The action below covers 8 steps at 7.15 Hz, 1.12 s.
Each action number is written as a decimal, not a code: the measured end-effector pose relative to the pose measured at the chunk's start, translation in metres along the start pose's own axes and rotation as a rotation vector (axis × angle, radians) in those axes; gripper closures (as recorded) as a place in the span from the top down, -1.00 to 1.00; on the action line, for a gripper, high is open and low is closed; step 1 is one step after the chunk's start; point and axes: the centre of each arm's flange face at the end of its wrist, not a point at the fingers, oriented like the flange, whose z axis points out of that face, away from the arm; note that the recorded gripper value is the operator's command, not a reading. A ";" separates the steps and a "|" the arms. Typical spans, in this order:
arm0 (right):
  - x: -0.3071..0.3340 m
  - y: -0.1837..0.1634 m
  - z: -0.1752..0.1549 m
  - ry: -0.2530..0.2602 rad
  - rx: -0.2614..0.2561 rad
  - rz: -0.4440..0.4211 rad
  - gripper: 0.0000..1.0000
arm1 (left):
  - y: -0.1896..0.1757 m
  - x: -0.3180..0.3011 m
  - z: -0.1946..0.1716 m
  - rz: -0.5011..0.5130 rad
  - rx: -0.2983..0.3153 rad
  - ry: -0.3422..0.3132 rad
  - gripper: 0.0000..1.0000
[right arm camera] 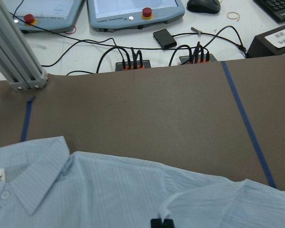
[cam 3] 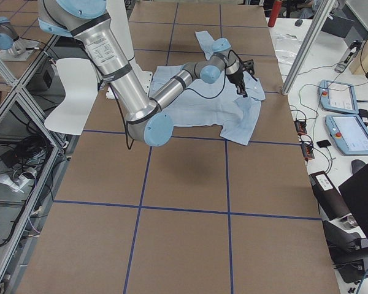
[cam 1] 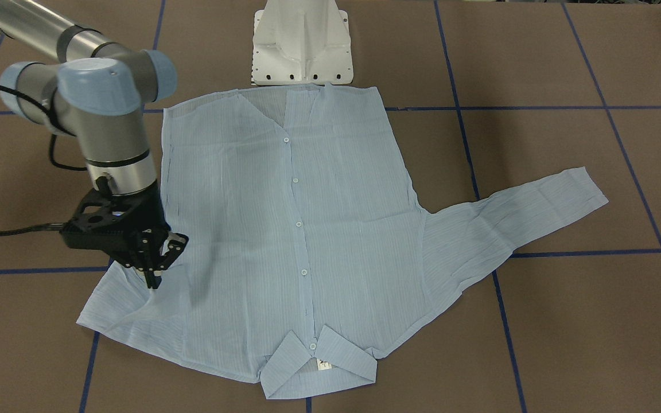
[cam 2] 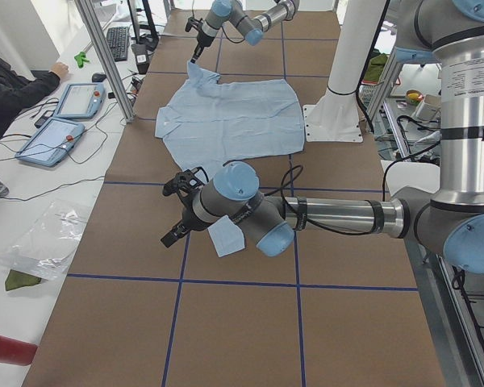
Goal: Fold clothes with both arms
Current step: 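Carry the sleeve with the right gripper across the shirt toward the collar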
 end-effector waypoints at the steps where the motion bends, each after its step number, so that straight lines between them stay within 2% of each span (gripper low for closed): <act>1: -0.065 0.001 -0.002 0.008 0.030 0.045 -1.00 | 0.000 -0.001 0.001 -0.001 -0.002 0.000 1.00; 3: -0.160 0.016 -0.009 0.006 0.070 0.049 -1.00 | 0.002 -0.004 0.005 -0.005 -0.006 0.001 1.00; 6: -0.215 0.074 -0.019 -0.012 0.096 -0.017 -1.00 | 0.002 -0.005 0.006 -0.007 -0.009 0.001 1.00; 8: -0.254 0.105 -0.030 -0.028 0.084 -0.056 -1.00 | 0.002 -0.005 0.006 -0.006 -0.008 0.001 1.00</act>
